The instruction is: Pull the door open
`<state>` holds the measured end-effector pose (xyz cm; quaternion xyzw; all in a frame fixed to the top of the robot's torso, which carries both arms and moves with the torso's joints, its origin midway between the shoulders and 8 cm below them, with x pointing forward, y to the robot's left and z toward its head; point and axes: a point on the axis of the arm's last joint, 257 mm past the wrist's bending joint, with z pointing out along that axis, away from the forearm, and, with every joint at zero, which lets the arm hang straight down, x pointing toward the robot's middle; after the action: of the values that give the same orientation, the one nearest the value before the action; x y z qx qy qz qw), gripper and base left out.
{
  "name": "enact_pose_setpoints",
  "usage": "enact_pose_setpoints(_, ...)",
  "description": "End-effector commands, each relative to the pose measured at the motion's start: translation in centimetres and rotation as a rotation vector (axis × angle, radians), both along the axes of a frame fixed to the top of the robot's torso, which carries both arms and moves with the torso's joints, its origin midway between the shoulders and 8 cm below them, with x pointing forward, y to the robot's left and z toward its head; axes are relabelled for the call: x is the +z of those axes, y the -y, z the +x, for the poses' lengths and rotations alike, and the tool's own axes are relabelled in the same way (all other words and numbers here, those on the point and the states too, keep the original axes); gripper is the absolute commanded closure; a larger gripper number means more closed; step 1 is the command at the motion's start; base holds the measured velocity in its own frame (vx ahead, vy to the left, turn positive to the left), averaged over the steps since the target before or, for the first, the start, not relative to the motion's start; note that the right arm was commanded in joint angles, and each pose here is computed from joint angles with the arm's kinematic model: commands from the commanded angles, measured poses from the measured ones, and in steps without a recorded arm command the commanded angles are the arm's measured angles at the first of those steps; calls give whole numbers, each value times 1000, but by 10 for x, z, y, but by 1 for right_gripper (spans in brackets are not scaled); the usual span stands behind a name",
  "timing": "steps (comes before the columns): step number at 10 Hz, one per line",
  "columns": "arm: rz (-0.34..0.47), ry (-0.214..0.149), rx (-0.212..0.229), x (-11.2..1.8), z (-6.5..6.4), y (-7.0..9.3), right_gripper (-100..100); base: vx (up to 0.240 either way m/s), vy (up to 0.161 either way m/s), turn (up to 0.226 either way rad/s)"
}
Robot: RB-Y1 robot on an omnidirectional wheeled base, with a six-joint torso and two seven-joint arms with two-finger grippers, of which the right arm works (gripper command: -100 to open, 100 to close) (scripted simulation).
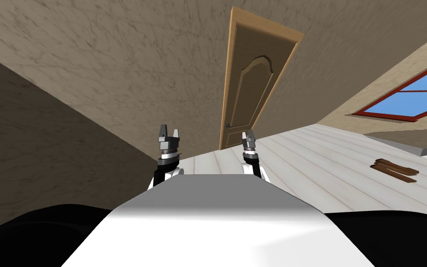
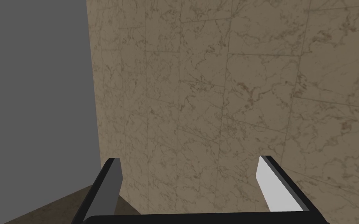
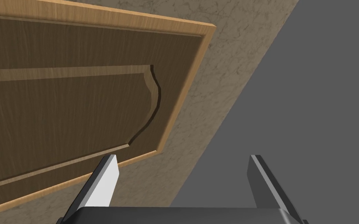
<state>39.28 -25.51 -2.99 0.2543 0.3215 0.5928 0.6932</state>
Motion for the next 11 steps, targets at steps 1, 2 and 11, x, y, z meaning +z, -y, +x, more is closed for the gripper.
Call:
enact_pose_setpoints(1, -2, -29, 10, -14, 10, 0, -100, 63, -34, 13)
enact_pose_setpoints(2, -5, -37, 20, -19, 16, -1, -100, 85, -47, 33)
enact_pose_setpoints(11, -15, -181, 71, -91, 59, -3, -100, 66, -39, 23)
